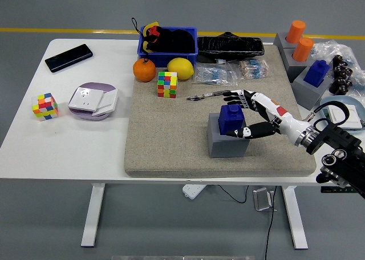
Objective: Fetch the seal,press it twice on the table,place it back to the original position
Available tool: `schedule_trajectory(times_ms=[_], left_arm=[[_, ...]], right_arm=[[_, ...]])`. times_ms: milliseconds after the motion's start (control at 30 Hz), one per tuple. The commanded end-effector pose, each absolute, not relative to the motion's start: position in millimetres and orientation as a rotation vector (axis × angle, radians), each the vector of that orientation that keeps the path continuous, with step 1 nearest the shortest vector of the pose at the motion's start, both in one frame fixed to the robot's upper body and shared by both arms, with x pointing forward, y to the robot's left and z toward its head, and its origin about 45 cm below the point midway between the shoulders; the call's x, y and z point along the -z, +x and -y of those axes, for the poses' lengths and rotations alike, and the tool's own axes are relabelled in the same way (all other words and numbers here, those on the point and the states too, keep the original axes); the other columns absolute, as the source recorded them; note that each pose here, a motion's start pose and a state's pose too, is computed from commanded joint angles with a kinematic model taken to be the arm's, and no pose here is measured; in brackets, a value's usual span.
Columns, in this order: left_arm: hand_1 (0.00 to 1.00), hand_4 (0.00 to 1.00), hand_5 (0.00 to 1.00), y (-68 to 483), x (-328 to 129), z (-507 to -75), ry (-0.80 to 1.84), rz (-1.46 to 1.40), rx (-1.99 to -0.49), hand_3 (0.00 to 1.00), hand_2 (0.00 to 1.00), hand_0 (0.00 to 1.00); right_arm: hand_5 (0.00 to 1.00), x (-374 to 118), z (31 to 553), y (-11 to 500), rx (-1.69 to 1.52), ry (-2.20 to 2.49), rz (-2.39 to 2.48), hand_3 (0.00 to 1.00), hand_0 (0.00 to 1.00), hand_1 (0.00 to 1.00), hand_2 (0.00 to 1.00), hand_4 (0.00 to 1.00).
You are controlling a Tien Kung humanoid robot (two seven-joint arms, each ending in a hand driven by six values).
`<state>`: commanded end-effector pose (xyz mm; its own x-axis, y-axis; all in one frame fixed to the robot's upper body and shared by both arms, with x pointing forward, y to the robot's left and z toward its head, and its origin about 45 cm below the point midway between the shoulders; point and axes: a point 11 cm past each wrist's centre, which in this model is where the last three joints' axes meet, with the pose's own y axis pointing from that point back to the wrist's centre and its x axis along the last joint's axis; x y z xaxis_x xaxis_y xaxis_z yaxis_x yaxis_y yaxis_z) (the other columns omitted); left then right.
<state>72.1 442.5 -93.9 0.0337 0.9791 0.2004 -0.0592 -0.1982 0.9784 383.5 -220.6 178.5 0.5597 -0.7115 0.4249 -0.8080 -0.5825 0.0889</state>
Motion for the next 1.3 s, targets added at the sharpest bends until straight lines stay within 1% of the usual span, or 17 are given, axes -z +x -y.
schedule_trajectory(times_ms=[100, 133, 300, 333, 500, 533, 700, 733, 933, 967, 1000, 1133, 1167, 1300], left_arm=[[0.696, 0.681, 0.305, 71, 94, -442, 1.332, -1.039, -1.349, 0.748, 0.687, 0.74], [0.698, 0.681, 0.305, 71, 94, -442, 1.332, -1.039, -1.349, 0.748, 0.687, 0.74], [0.698, 0.681, 0.305, 72, 94, -442, 1.331, -1.038, -1.349, 0.748, 0.687, 0.74], [0.698, 0.681, 0.304, 72, 94, -443, 1.331, -1.037, -1.35, 0.748, 0.687, 0.74], [0.698, 0.681, 0.304, 72, 93, -444, 1.33, -1.037, -1.353, 0.748, 0.687, 0.74], [0.697, 0.682, 0.304, 73, 93, -444, 1.33, -1.037, -1.355, 0.748, 0.688, 0.74], [0.697, 0.682, 0.304, 73, 92, -446, 1.334, -1.033, -1.356, 0.748, 0.688, 0.74], [0.697, 0.682, 0.303, 73, 92, -447, 1.335, -1.032, -1.356, 0.748, 0.687, 0.74], [0.697, 0.682, 0.303, 73, 92, -448, 1.337, -1.03, -1.357, 0.748, 0.687, 0.74], [0.696, 0.681, 0.302, 73, 92, -448, 1.338, -1.03, -1.356, 0.748, 0.687, 0.74], [0.696, 0.681, 0.302, 73, 92, -448, 1.338, -1.031, -1.356, 0.748, 0.687, 0.74], [0.696, 0.681, 0.302, 72, 92, -447, 1.34, -1.032, -1.355, 0.748, 0.687, 0.74], [0.697, 0.681, 0.302, 71, 92, -447, 1.341, -1.033, -1.354, 0.749, 0.687, 0.74], [0.697, 0.681, 0.302, 70, 93, -446, 1.339, -1.036, -1.356, 0.749, 0.687, 0.74]], right_arm=[[0.171, -178, 220, 383, -0.506, 2.521, 1.259, 0.858, 0.829, 0.84, 0.864, 0.998], [0.221, -178, 220, 383, -0.506, 2.521, 1.259, 0.908, 0.871, 0.89, 0.905, 0.998], [0.221, -179, 222, 384, -0.514, 2.515, 1.26, 0.908, 0.871, 0.89, 0.905, 0.998], [0.329, -179, 222, 384, -0.515, 2.513, 1.262, 0.938, 0.914, 0.927, 0.938, 0.998], [0.329, -184, 234, 390, -0.466, 2.501, 1.28, 0.938, 0.914, 0.927, 0.938, 0.998], [0.466, -186, 237, 392, -0.457, 2.5, 1.284, 0.998, 0.964, 0.967, 0.98, 0.998], [0.466, -200, 260, 397, -0.458, 2.454, 1.326, 0.998, 0.964, 0.967, 0.98, 0.998], [0.518, -205, 266, 399, -0.466, 2.445, 1.348, 0.998, 0.989, 0.99, 0.998, 0.998], [0.518, -222, 307, 401, -0.489, 2.376, 1.473, 0.998, 0.989, 0.99, 0.998, 0.998], [0.546, -224, 316, 400, -0.49, 2.355, 1.501, 0.998, 0.991, 0.991, 0.998, 0.998], [0.546, -226, 324, 400, -0.489, 2.337, 1.528, 0.998, 0.991, 0.991, 0.998, 0.998], [0.546, -228, 355, 398, -0.48, 2.258, 1.629, 0.998, 0.991, 0.991, 0.998, 0.998], [0.552, -228, 362, 397, -0.474, 2.24, 1.651, 0.986, 0.98, 0.964, 0.968, 0.998], [0.552, -222, 385, 391, -0.387, 2.183, 1.72, 0.986, 0.98, 0.964, 0.968, 0.998]])
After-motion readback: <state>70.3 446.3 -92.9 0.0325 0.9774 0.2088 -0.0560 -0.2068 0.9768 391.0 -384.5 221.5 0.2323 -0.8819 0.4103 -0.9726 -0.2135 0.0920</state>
